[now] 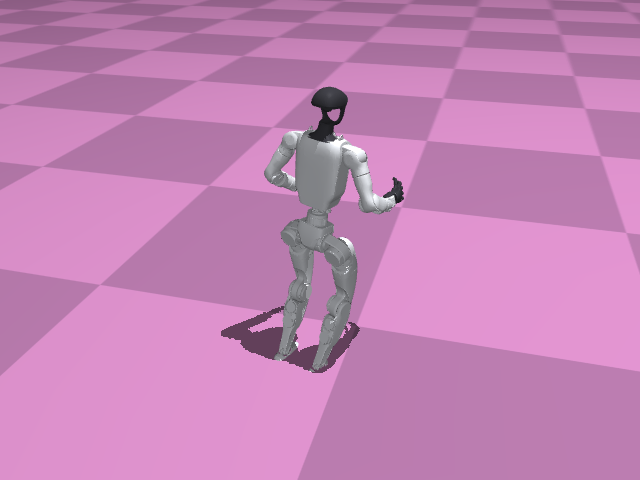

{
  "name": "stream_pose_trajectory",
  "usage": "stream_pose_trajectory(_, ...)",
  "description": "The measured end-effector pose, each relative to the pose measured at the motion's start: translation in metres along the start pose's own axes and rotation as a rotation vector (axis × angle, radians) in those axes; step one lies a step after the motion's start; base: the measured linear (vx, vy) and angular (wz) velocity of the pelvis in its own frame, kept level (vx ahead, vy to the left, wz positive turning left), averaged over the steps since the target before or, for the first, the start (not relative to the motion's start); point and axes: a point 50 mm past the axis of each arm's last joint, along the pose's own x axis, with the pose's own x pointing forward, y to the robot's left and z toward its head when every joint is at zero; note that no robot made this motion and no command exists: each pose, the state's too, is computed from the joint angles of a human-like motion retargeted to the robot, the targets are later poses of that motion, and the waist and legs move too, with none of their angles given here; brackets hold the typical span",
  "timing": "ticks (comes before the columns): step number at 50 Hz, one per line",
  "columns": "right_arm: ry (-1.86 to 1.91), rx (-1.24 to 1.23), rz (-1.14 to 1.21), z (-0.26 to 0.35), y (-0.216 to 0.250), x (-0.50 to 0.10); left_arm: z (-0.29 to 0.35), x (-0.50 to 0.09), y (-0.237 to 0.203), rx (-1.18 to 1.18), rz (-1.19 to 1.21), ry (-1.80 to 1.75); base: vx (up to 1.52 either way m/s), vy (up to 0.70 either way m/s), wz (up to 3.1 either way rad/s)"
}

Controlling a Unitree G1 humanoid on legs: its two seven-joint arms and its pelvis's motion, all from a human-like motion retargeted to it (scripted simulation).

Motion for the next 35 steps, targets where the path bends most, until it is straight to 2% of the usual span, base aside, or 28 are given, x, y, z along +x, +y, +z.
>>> stream_pose_trajectory(7, 0.002, -0.183, 0.133, 0.005, -0.003, 0.021, -0.04, -0.065, 0.026, 0.167, -0.097, 0.289, -0.01, -0.01, -0.27)
stream_pose_trajectory(12, 0.23, -0.241, 0.22, -0.041, 0.002, 0.002, -0.05, -0.095, 0.034, 0.189, -0.142, 0.402, -0.02, -0.01, -0.22)
stream_pose_trajectory(20, 0.697, -0.253, 0.401, -0.123, 0.021, -0.065, -0.054, -0.112, 0.038, 0.166, -0.227, 0.498, 0.01, 0.0, -0.28)
stream_pose_trajectory(25, 0.9, -0.214, 0.466, -0.149, 0.025, -0.103, -0.044, -0.098, 0.037, 0.159, -0.285, 0.455, 0.07, 0.02, -0.35)
stream_pose_trajectory(33, 0.962, -0.115, 0.424, -0.155, 0.026, -0.113, -0.011, -0.039, 0.025, 0.209, -0.364, 0.263, 0.07, 0.03, -0.32)
stream_pose_trajectory(35, 0.942, -0.091, 0.369, -0.153, 0.018, -0.101, -0.001, -0.004, 0.016, 0.226, -0.372, 0.187, 0.1, 0.04, -0.19)
